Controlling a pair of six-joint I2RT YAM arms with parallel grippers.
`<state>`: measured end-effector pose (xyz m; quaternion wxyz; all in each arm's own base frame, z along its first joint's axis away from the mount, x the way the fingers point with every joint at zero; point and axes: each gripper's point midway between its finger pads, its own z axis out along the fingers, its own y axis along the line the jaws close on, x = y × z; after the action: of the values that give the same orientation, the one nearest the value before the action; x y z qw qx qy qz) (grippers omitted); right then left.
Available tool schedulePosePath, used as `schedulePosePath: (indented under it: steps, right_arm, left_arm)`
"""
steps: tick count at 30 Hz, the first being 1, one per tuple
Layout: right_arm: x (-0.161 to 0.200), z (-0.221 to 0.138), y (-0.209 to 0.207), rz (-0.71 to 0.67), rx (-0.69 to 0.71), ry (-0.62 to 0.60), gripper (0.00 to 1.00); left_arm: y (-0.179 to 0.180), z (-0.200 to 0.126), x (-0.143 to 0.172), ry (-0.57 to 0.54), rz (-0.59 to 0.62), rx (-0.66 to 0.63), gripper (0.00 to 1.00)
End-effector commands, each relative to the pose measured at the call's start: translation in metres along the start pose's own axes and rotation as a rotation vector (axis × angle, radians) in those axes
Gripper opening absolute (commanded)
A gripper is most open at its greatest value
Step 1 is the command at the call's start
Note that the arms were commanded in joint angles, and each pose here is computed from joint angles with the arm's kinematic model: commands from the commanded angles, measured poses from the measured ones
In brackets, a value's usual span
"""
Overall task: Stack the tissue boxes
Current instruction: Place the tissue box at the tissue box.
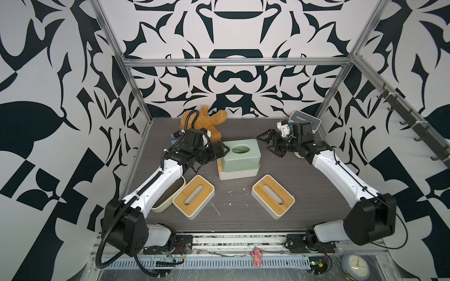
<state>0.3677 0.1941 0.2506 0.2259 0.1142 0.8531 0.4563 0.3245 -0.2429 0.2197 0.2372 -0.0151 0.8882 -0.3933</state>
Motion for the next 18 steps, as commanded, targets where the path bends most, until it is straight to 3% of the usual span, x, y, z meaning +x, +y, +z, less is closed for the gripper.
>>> schedulePosePath:
  steps: [1, 18]
  right_arm:
    - [-0.002, 0.007, 0.015, 0.002, -0.078, 0.004, 0.99]
    - [0.011, 0.035, 0.024, 0.022, -0.126, 0.074, 0.98]
  left_arm:
    - [-0.02, 0.003, -0.002, 0.033, 0.039, 0.057, 0.99]
    - [-0.024, 0.016, -0.009, 0.064, 0.05, 0.054, 0.99]
